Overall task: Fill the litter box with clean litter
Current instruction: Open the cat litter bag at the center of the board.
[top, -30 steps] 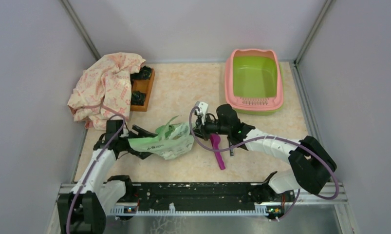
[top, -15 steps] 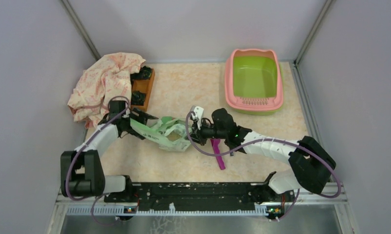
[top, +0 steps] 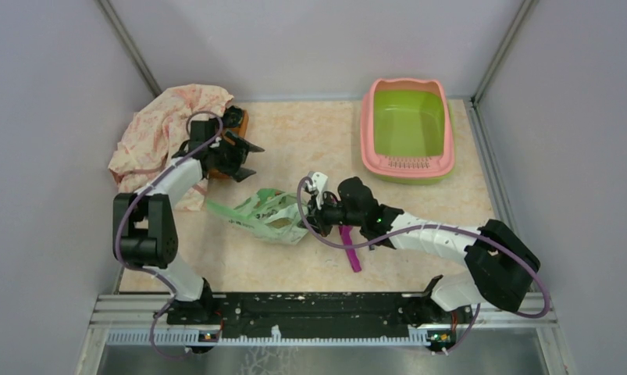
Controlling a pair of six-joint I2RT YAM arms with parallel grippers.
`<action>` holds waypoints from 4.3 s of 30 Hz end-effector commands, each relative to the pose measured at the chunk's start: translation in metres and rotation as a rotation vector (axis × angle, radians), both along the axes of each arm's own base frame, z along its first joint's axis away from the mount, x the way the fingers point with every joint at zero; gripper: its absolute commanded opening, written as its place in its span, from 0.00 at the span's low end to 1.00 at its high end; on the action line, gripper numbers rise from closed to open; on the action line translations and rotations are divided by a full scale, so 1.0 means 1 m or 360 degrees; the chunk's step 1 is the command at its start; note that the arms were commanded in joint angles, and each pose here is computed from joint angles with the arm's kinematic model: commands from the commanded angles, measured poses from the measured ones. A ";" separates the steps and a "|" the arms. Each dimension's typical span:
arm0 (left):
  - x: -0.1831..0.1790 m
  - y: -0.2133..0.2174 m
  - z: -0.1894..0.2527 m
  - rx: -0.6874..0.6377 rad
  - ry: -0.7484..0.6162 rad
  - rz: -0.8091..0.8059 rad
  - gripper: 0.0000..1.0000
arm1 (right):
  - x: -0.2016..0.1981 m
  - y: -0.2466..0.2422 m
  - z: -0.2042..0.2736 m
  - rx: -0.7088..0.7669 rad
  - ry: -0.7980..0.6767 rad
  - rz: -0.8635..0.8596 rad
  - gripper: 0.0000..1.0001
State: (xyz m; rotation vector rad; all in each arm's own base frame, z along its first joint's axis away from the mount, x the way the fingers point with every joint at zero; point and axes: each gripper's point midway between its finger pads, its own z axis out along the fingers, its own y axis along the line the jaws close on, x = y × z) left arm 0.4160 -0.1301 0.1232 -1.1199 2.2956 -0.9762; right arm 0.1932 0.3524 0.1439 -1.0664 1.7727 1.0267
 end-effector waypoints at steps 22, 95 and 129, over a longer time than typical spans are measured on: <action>-0.172 0.065 -0.017 0.0132 0.0454 0.0245 0.88 | 0.030 0.015 0.051 0.0093 -0.0104 -0.0079 0.00; 0.000 -0.040 0.021 0.0121 0.0134 -0.0131 0.81 | 0.008 0.020 0.117 -0.0422 -0.0367 -0.0218 0.60; 0.005 -0.038 0.052 0.0139 0.0018 -0.0160 0.81 | 0.033 0.057 0.087 -0.0548 -0.0507 -0.0237 0.59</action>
